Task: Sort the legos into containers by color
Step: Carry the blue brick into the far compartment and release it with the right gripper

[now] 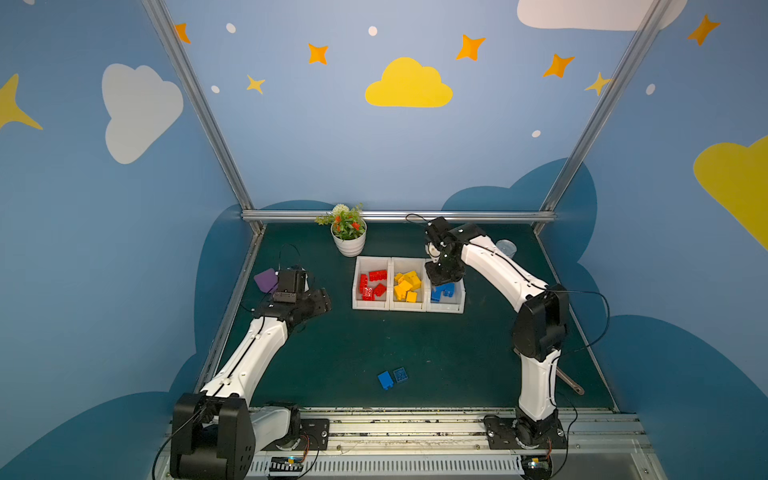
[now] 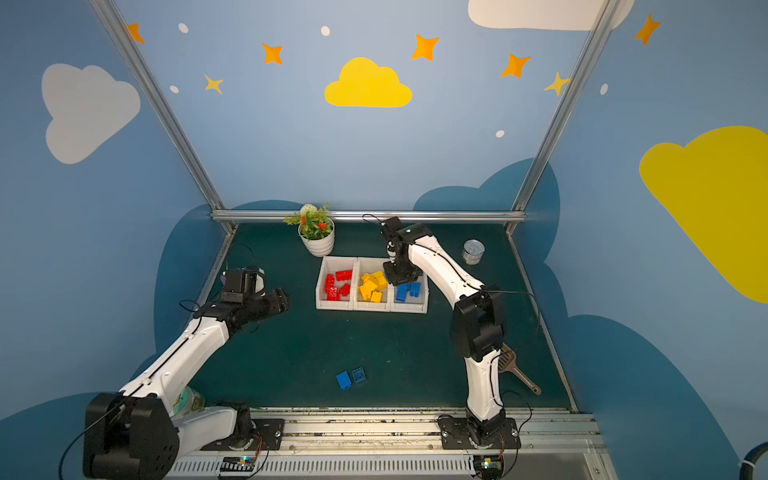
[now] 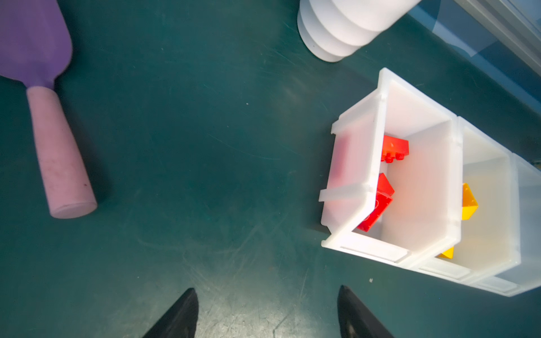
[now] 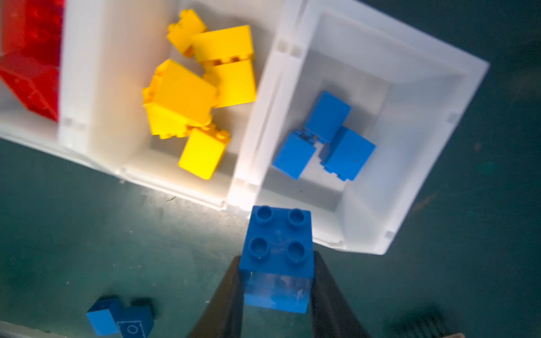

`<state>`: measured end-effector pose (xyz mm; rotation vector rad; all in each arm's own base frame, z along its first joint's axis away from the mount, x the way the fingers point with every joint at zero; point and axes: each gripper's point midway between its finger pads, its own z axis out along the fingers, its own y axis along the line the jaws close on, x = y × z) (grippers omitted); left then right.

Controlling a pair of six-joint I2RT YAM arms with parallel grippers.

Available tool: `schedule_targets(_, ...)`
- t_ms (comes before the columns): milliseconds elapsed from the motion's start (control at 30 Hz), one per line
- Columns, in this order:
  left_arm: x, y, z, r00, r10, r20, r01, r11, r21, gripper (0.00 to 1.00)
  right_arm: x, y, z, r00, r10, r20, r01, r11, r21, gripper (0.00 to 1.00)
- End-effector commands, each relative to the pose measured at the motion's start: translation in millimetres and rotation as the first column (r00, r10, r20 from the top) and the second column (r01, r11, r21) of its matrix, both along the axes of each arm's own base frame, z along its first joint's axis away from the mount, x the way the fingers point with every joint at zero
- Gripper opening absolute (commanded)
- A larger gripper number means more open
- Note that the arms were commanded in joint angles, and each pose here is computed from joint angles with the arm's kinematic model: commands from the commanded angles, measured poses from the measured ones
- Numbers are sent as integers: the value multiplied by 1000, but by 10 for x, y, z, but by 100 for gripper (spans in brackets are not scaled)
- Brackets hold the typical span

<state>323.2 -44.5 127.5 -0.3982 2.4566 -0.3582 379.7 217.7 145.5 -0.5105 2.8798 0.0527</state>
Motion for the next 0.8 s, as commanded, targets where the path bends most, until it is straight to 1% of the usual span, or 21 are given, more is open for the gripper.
schedule_targets(0,9,-54,65,1000,-15,26,15,999,-36,75,92,-113,-127,1000,-5,-24,4,999,-34,25)
schedule_targets(133,-23,-59,48,1000,-14,21,15,999,-42,75,175,-195,-216,998,-42,-37,41,999,-21,25)
schedule_targets(167,-29,-65,48,1000,-16,21,17,999,-42,75,184,-202,-222,998,-46,-39,45,999,-16,28)
schedule_targets(233,-38,-63,44,1000,-14,20,15,999,-43,75,190,-212,-221,998,-52,-40,52,999,-11,47)
schedule_targets(267,-41,-64,39,1000,-16,19,17,999,-44,75,188,-209,-217,998,-54,-40,53,999,-9,54)
schedule_targets(300,-39,-72,48,1000,-18,22,19,999,-47,75,189,-210,-211,998,-56,-38,56,998,-8,58)
schedule_targets(367,-30,-83,56,999,-24,26,25,998,-50,75,186,-217,-203,998,-57,-35,57,998,-8,62)
schedule_targets(533,-31,-85,47,999,-26,24,27,998,-50,75,176,-225,-198,997,-66,-35,66,998,-1,65)
schedule_targets(767,-35,-105,52,999,-36,25,37,998,-52,75,155,-216,-178,997,-68,-35,69,998,8,65)
